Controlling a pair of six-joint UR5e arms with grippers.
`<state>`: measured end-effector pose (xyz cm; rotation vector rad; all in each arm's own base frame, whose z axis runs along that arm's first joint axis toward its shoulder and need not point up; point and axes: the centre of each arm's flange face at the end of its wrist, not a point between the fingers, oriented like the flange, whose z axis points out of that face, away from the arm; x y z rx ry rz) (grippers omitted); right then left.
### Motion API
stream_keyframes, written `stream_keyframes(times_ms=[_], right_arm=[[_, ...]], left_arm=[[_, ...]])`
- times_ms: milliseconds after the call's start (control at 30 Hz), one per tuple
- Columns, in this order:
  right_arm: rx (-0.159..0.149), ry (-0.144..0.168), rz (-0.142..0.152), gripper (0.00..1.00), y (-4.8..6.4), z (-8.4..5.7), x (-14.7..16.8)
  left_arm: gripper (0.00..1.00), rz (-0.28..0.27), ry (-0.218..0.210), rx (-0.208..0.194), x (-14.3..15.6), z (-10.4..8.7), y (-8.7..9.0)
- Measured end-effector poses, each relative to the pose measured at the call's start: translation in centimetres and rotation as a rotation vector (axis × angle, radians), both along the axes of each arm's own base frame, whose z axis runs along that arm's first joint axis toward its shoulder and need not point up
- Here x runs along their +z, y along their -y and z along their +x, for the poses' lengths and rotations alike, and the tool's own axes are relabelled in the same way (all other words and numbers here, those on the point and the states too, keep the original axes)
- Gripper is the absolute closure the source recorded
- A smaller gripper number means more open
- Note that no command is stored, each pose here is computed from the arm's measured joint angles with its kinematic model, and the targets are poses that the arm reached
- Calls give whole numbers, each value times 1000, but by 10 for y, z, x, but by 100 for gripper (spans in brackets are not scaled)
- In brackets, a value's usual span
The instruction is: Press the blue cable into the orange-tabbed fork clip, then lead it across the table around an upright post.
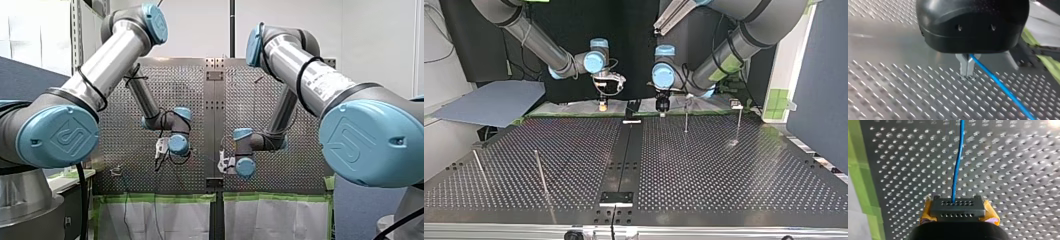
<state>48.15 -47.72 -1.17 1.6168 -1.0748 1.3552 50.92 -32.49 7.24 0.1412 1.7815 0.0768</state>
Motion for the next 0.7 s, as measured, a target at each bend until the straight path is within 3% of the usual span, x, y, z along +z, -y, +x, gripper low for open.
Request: stream_keyframes(times_ms=[200, 433, 700], right_arm=[[6, -3, 7, 100, -3, 2, 27], [13, -5, 9, 100, -5, 4, 63], [18, 0, 7, 100, -7, 3, 114]], left_arm=[[100, -31, 46, 0, 36, -17, 25], [100, -43, 58, -24, 70, -43, 50], [100, -71, 86, -23, 112, -56, 56]])
